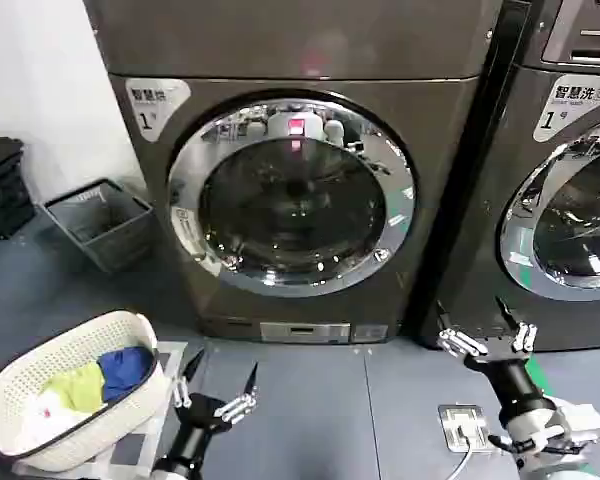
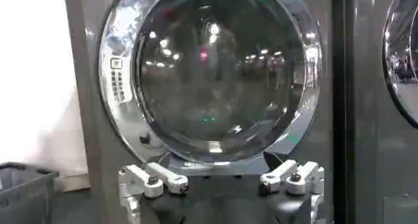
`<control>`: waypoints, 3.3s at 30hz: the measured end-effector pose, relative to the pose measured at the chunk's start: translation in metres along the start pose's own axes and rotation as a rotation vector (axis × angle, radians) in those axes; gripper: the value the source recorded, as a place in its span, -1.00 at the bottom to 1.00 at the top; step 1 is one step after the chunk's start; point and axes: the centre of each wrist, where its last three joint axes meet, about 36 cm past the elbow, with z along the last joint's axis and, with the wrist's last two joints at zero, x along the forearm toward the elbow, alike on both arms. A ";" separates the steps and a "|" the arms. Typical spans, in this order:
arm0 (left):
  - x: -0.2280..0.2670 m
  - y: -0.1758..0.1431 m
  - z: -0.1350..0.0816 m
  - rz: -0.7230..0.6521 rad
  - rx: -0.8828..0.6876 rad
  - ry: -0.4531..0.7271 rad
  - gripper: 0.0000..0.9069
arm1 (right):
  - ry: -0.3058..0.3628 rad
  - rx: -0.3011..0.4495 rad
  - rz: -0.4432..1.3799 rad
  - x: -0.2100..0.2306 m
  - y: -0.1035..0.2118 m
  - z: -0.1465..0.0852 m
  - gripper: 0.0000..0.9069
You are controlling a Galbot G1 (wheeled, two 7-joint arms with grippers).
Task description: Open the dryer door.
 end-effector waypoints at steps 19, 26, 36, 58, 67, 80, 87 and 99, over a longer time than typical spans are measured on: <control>0.004 0.001 -0.003 0.022 0.004 -0.005 1.00 | -0.073 -0.063 -0.415 -0.072 0.010 0.025 1.00; 0.006 0.002 -0.005 0.024 0.001 -0.006 1.00 | -0.047 -0.072 -0.505 -0.104 0.017 0.032 1.00; 0.009 0.003 -0.010 0.028 0.001 -0.020 1.00 | -0.050 -0.106 -0.605 -0.155 0.027 0.022 1.00; 0.016 0.002 -0.014 0.024 -0.007 -0.021 1.00 | -0.019 -0.149 -0.772 -0.238 0.056 0.001 1.00; 0.016 0.003 -0.014 0.023 -0.011 -0.023 1.00 | -0.008 -0.139 -0.791 -0.266 0.072 0.002 1.00; 0.018 0.003 -0.017 0.023 -0.010 -0.028 1.00 | 0.003 -0.127 -0.822 -0.294 0.088 0.003 1.00; 0.019 0.004 -0.018 0.021 -0.014 -0.029 1.00 | 0.013 -0.121 -0.835 -0.304 0.095 0.005 1.00; 0.019 0.005 -0.019 0.023 -0.016 -0.030 1.00 | 0.032 -0.118 -0.863 -0.318 0.118 0.008 1.00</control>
